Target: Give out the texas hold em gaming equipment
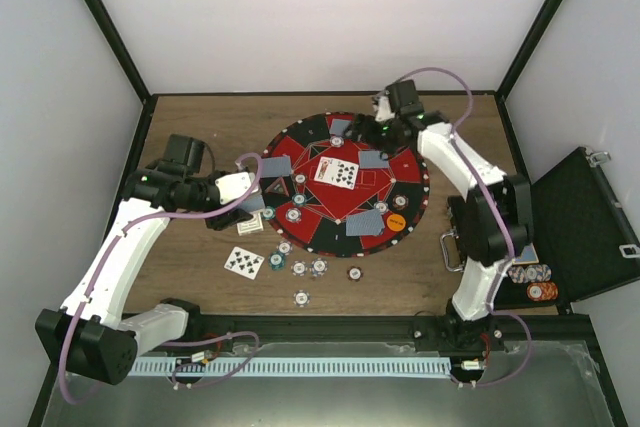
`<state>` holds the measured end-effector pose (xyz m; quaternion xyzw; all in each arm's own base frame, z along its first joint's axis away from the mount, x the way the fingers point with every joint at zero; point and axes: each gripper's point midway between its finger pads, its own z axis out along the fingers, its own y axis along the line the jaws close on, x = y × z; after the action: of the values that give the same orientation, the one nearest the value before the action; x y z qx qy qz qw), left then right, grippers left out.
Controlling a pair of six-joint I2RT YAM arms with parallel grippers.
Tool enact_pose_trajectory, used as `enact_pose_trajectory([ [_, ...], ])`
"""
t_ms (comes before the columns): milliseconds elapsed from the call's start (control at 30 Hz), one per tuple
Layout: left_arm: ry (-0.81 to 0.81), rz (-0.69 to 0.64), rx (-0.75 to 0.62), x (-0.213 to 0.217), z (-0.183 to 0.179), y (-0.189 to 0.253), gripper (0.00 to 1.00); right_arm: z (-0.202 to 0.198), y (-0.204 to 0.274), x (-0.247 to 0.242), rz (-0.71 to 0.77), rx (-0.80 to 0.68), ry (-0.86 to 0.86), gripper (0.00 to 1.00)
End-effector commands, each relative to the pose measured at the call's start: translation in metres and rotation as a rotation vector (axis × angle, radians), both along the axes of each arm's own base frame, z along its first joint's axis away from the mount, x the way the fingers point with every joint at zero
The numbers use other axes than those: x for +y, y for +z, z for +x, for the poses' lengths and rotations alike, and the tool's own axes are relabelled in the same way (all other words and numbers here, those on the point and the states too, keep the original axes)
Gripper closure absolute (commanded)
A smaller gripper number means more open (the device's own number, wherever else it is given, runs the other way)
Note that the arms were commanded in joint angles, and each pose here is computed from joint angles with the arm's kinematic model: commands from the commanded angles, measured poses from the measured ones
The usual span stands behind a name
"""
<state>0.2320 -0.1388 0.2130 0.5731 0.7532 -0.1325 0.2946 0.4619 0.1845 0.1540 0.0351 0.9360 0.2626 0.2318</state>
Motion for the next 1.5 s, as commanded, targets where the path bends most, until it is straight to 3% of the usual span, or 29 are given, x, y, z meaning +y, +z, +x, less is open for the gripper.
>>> enact_pose_trajectory([
  [0, -0.008, -0.031, -0.015, -0.004, -0.001, 0.01, 0.94, -0.069, 0.067, 0.108, 0.285, -0.056, 0.26, 0.11],
  [267, -0.014, -0.028, -0.016, -0.004, -0.001, 0.007, 0.94, -0.173, 0.101, 0.217, 0.561, 0.011, 0.6, 0.07],
  [400, -0.014, -0.029, -0.016, -0.004, -0.001, 0.007, 0.94, -0.195, 0.101, 0.241, 0.577, 0.026, 0.671, 0.08],
  [800, -0.026, -0.044, -0.019, -0.007, 0.0, 0.009, 0.94, -0.209, 0.08, 0.273, 0.602, 0.105, 0.734, 0.21],
  [1200, -0.032, -0.044, -0.027, -0.007, -0.001, 0.012, 0.95, -0.201, 0.055, 0.271, 0.569, 0.143, 0.715, 0.43],
  [1300, -0.032, -0.042, -0.028, -0.006, -0.001, 0.012, 0.95, -0.202, 0.059, 0.262, 0.582, 0.138, 0.714, 0.42],
  [1400, -0.035, -0.042, -0.028, -0.007, -0.001, 0.012, 0.95, -0.211, 0.075, 0.258, 0.631, 0.107, 0.749, 0.28],
  [1467, -0.038, -0.042, -0.026, -0.007, -0.002, 0.012, 0.95, -0.216, 0.084, 0.256, 0.656, 0.093, 0.773, 0.25],
])
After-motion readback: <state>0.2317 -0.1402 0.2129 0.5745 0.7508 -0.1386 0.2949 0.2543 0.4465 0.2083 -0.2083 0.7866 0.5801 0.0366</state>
